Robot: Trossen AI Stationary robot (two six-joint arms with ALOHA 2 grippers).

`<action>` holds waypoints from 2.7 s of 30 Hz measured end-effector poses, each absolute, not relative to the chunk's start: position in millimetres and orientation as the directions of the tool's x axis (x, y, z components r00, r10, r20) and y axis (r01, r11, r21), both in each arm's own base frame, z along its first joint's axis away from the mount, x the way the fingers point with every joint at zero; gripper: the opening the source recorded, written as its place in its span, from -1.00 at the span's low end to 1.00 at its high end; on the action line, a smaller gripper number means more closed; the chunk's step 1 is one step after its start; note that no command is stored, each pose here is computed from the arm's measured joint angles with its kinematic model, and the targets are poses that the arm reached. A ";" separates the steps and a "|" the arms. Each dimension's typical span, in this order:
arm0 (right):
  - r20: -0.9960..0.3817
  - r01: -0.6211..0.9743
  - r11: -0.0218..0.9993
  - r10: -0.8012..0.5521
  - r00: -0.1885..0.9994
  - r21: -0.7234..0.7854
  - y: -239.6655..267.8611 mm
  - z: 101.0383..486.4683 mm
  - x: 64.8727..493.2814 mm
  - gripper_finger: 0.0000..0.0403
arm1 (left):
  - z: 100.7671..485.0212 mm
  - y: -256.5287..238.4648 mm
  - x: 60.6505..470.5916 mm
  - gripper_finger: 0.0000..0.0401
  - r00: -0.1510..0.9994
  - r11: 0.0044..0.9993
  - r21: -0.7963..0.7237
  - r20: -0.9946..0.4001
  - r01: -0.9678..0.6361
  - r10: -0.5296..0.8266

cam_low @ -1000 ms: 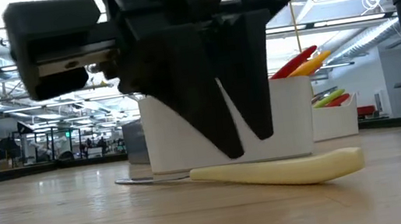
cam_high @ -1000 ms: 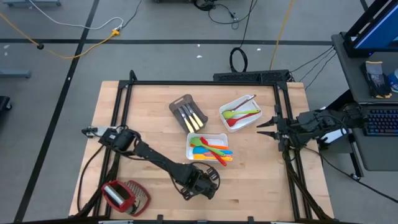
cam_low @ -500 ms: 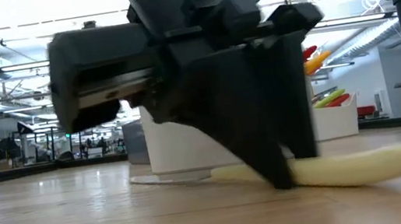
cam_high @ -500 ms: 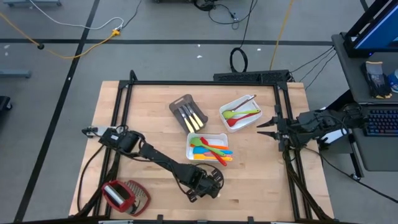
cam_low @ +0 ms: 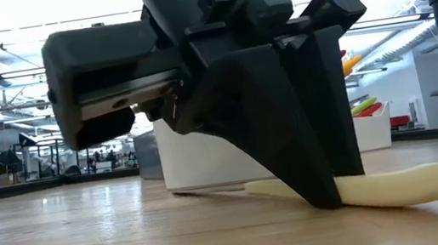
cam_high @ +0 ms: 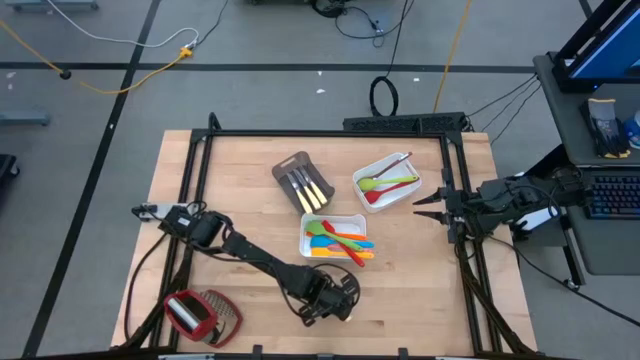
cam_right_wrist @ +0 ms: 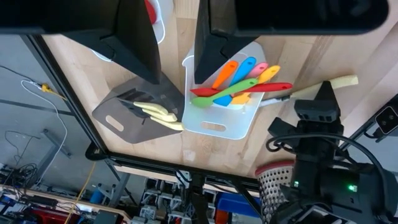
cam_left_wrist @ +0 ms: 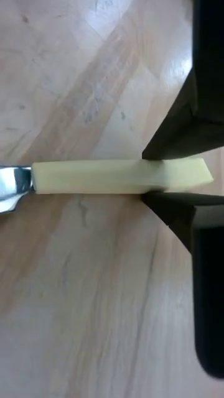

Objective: Pick & Place Kitchen Items
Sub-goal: Put the yellow knife into the black bin

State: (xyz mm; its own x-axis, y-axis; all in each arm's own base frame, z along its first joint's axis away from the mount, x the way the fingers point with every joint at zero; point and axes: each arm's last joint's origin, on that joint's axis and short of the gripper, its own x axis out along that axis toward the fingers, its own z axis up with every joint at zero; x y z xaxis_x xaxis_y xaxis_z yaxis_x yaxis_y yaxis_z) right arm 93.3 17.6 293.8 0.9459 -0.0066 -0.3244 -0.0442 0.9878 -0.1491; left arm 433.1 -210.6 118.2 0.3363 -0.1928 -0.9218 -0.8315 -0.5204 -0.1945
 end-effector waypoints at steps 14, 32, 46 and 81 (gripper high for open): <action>-0.324 -0.044 0.988 -0.007 0.946 -0.150 17.6 293.8 93.3 -0.56 | 117.9 -232.6 417.5 -0.78 0.260 -0.475 -0.112 -0.931 -0.873 -0.258; -0.324 -0.045 0.987 -0.008 0.946 -0.153 17.6 293.8 93.3 -0.56 | 152.8 -219.3 385.6 -0.80 0.069 -0.464 0.007 -0.987 -0.886 -0.146; -0.324 -0.046 0.987 -0.007 0.946 -0.156 17.6 293.8 93.3 -0.56 | 156.9 -216.7 382.6 -0.88 0.047 -0.457 0.020 -0.990 -0.889 -0.134; -0.325 -0.050 0.984 -0.008 0.946 -0.171 17.6 293.8 93.3 -0.56 | 117.5 -206.7 378.0 -0.75 0.093 -0.441 0.021 -0.967 -0.897 -0.236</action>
State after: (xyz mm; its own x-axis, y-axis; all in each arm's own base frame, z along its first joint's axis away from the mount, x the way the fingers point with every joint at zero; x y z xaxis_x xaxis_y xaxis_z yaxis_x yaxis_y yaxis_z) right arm 93.3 17.6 293.8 0.9458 -0.0080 -0.3246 -0.0505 0.9839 -0.1712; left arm 378.0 -206.7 117.5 0.0931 -0.2356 -0.9674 -0.8975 -0.4405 0.0209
